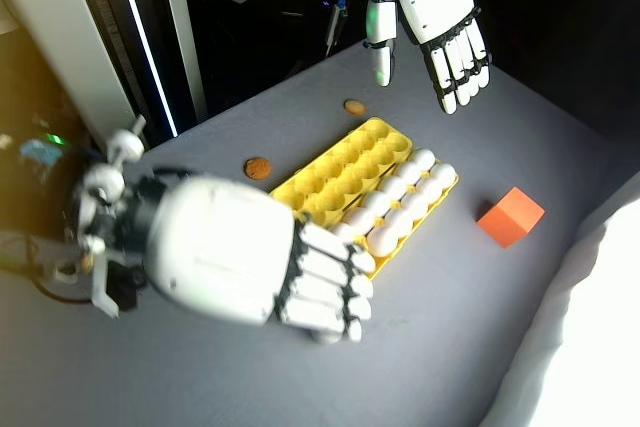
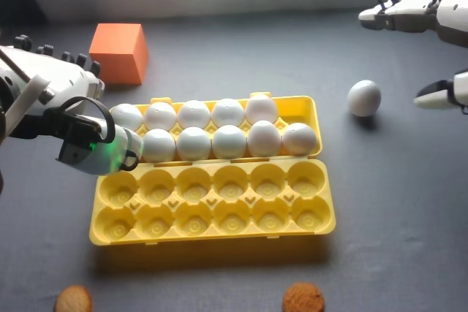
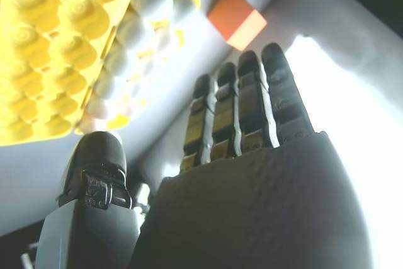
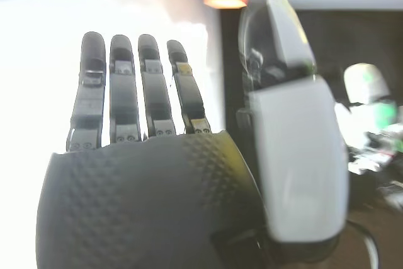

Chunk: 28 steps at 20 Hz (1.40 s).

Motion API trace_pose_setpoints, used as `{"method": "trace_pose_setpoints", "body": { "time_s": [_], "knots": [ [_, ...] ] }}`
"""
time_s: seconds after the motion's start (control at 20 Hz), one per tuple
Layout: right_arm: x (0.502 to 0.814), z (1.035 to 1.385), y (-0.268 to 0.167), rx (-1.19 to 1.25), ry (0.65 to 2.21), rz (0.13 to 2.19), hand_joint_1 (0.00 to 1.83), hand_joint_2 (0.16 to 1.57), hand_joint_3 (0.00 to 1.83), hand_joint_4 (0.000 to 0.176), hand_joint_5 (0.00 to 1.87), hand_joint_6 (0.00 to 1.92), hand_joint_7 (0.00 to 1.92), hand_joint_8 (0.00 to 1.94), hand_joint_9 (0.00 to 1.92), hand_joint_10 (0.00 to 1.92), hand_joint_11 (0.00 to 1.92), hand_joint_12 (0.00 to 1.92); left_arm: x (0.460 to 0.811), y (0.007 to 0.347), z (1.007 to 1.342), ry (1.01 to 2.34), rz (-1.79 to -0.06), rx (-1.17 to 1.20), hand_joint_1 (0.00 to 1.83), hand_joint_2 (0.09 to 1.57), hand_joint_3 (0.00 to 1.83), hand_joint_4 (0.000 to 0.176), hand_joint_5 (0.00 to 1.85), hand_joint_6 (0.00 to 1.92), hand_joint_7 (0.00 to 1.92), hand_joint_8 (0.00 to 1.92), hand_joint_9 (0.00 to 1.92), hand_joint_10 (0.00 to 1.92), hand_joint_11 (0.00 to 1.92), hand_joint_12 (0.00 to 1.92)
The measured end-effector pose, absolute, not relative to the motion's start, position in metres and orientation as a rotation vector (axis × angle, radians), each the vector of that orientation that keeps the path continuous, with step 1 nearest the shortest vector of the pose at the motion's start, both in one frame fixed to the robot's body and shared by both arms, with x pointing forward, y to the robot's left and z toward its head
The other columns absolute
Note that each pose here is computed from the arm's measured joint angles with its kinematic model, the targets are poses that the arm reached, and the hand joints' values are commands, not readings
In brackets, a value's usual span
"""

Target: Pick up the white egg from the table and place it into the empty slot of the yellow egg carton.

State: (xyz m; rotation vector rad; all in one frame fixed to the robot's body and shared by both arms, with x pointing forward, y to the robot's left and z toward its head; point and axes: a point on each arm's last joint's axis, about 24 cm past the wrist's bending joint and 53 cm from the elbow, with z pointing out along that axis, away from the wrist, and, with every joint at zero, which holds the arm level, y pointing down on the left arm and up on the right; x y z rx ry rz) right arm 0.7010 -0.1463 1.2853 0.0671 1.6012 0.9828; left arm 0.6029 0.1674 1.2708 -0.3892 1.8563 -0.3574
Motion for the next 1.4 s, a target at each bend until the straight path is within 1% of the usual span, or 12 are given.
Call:
{"method": "trace_pose_setpoints", "body": {
  "time_s": [0.15, 0.25, 0.35, 0.4, 0.5, 0.55, 0.65, 0.8, 0.9, 1.0, 1.2, 1.4],
  "knots": [
    [0.712, 1.287, -0.146, 0.123, 1.609, 1.009, 1.13, 1.02, 0.0, 0.0, 0.25, 0.02, 0.26, 0.02, 0.23, 0.03, 0.0, 0.85, 0.603, 0.167, 1.271, 1.856, -0.359, -0.388, 0.0, 1.34, 0.0, 0.0, 0.24, 0.01, 0.27, 0.01, 0.25, 0.01, 0.0, 0.53],
    [0.724, 1.286, -0.145, 0.185, 1.617, 1.037, 1.16, 0.98, 0.0, 0.0, 0.37, 0.06, 0.41, 0.06, 0.35, 0.08, 0.0, 1.11, 0.603, 0.167, 1.271, 1.856, -0.359, -0.388, 0.0, 1.35, 0.0, 0.0, 0.22, 0.0, 0.29, 0.0, 0.27, 0.0, 0.0, 0.58],
    [0.737, 1.275, -0.144, 0.233, 1.656, 1.04, 1.19, 0.98, 0.0, 0.0, 0.46, 0.08, 0.53, 0.09, 0.46, 0.14, 0.0, 1.28, 0.603, 0.168, 1.271, 1.857, -0.356, -0.39, 0.0, 1.34, 0.0, 0.0, 0.23, 0.0, 0.29, 0.0, 0.29, 0.01, 0.0, 0.63],
    [0.743, 1.269, -0.146, 0.269, 1.676, 1.044, 1.19, 0.94, 0.0, 0.0, 0.57, 0.07, 0.65, 0.12, 0.51, 0.33, 0.0, 1.39, 0.603, 0.168, 1.27, 1.857, -0.355, -0.391, 0.0, 1.34, 0.0, 0.0, 0.26, 0.0, 0.31, 0.0, 0.32, 0.01, 0.0, 0.68],
    [0.753, 1.264, -0.148, 0.307, 1.688, 1.045, 1.2, 0.94, 0.0, 0.0, 0.66, 0.07, 0.71, 0.18, 0.41, 0.81, 0.0, 1.49, 0.603, 0.167, 1.271, 1.856, -0.359, -0.389, 0.0, 1.34, 0.0, 0.0, 0.29, 0.01, 0.33, 0.01, 0.34, 0.01, 0.02, 0.71],
    [0.756, 1.262, -0.148, 0.317, 1.693, 1.045, 1.22, 0.92, 0.0, 0.0, 0.71, 0.09, 0.75, 0.21, 0.43, 0.88, 0.0, 1.54, 0.603, 0.167, 1.271, 1.858, -0.361, -0.389, 0.0, 1.34, 0.0, 0.0, 0.3, 0.01, 0.35, 0.01, 0.36, 0.01, 0.04, 0.72],
    [0.76, 1.257, -0.144, 0.321, 1.708, 1.042, 1.21, 0.92, 0.0, 0.0, 0.72, 0.09, 0.72, 0.28, 0.39, 0.96, 0.0, 1.54, 0.603, 0.167, 1.27, 1.86, -0.36, -0.391, 0.0, 1.33, 0.0, 0.0, 0.29, 0.01, 0.35, 0.01, 0.36, 0.02, 0.04, 0.72],
    [0.769, 1.256, -0.136, 0.321, 1.702, 1.047, 1.18, 0.91, 0.0, 0.0, 0.7, 0.09, 0.62, 0.49, 0.36, 1.0, 0.0, 1.51, 0.603, 0.167, 1.27, 1.86, -0.361, -0.391, 0.0, 1.33, 0.0, 0.0, 0.3, 0.01, 0.37, 0.01, 0.39, 0.02, 0.06, 0.72],
    [0.777, 1.259, -0.136, 0.326, 1.684, 1.045, 1.2, 0.9, 0.0, 0.0, 0.7, 0.09, 0.6, 0.51, 0.36, 0.99, 0.0, 1.55, 0.602, 0.167, 1.27, 1.862, -0.362, -0.392, 0.0, 1.33, 0.0, 0.0, 0.32, 0.0, 0.4, 0.01, 0.43, 0.02, 0.1, 0.73],
    [0.781, 1.259, -0.134, 0.326, 1.677, 1.045, 1.19, 0.92, 0.0, 0.0, 0.65, 0.07, 0.56, 0.51, 0.32, 0.97, 0.0, 1.49, 0.602, 0.167, 1.269, 1.863, -0.359, -0.393, 0.0, 1.33, 0.0, 0.0, 0.29, 0.0, 0.39, 0.0, 0.42, 0.01, 0.09, 0.72],
    [0.783, 1.241, -0.125, 0.313, 1.707, 1.03, 1.2, 0.94, 0.01, 0.0, 0.65, 0.07, 0.55, 0.51, 0.33, 0.96, 0.0, 1.52, 0.602, 0.167, 1.269, 1.863, -0.36, -0.393, 0.0, 1.33, 0.0, 0.0, 0.34, 0.0, 0.44, 0.0, 0.46, 0.01, 0.14, 0.7],
    [0.785, 1.235, -0.121, 0.302, 1.714, 1.021, 1.22, 0.95, 0.01, 0.0, 0.62, 0.05, 0.51, 0.51, 0.3, 0.93, 0.0, 1.45, 0.602, 0.167, 1.269, 1.863, -0.361, -0.393, 0.0, 1.34, 0.0, 0.0, 0.36, 0.0, 0.45, 0.0, 0.48, 0.0, 0.17, 0.64]
  ]
}}
